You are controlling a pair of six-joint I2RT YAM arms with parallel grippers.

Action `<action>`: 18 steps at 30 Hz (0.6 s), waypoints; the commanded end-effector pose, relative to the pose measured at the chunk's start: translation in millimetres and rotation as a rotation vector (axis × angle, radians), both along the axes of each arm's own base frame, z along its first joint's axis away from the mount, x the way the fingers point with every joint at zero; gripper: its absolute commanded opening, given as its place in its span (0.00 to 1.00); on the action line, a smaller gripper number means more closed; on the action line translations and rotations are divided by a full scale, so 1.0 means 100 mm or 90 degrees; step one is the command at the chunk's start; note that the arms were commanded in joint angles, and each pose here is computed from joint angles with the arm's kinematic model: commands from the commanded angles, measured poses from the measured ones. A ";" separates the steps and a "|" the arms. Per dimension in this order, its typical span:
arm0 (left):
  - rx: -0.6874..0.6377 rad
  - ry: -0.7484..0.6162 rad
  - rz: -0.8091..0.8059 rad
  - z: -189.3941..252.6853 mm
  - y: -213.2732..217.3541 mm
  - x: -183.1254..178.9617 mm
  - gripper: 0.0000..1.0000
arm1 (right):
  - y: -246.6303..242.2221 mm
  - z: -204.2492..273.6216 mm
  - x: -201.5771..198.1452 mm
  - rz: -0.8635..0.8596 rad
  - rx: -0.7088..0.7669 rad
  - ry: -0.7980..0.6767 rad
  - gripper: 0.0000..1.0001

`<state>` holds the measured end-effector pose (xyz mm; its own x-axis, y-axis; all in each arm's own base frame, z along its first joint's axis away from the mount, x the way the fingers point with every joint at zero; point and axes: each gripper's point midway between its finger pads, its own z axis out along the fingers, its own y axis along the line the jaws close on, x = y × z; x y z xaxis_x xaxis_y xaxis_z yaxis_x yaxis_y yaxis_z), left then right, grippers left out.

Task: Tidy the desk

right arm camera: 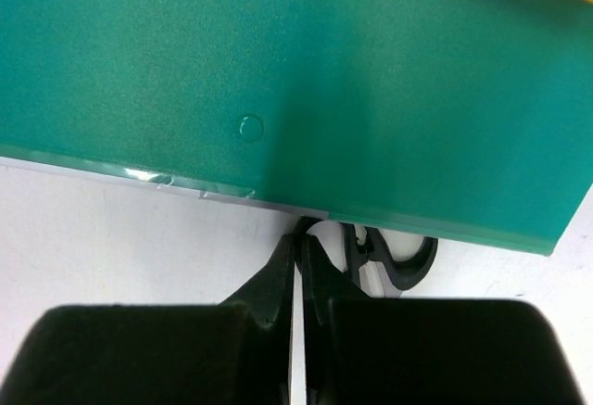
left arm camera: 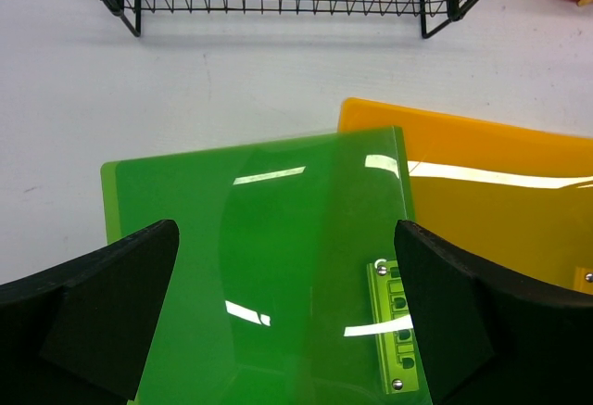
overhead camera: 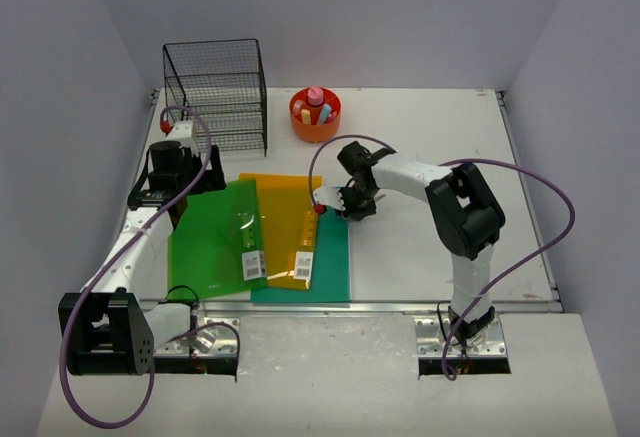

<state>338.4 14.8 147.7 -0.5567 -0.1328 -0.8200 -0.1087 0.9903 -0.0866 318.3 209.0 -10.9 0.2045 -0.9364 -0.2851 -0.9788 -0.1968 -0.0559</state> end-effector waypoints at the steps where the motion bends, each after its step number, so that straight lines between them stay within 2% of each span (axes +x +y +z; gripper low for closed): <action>1: 0.000 -0.032 -0.001 0.15 0.01 0.08 1.00 | 0.10 0.41 -0.06 -0.074 0.065 0.051 0.00; 8: -0.014 -0.032 -0.022 0.25 -0.05 0.14 1.00 | 0.41 1.42 0.31 -0.191 0.271 0.074 0.00; 10: -0.035 -0.045 -0.065 0.33 -0.18 0.16 1.00 | 0.44 1.68 0.39 -0.201 0.328 0.086 0.00; 14: -0.072 -0.143 -0.273 0.72 -0.69 0.08 1.00 | 0.64 2.15 0.19 -0.146 0.447 0.164 0.00; 15: -0.085 -0.144 -0.311 0.71 -0.78 0.03 1.00 | 0.64 2.17 0.19 -0.143 0.449 0.162 0.00; 16: -0.093 -0.201 -0.391 0.92 -0.96 -0.04 0.97 | 0.70 2.31 0.11 -0.118 0.484 0.178 0.00; 18: -0.057 -0.265 -0.502 1.13 -1.16 -0.12 0.84 | 0.79 2.46 -0.05 -0.084 0.510 0.209 0.00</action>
<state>338.7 -47.4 184.6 -0.4968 -0.0453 -0.8667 0.2681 0.9418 -0.2029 360.9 259.5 181.3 -0.0963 -0.6005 -0.7938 -0.9953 0.0680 0.0692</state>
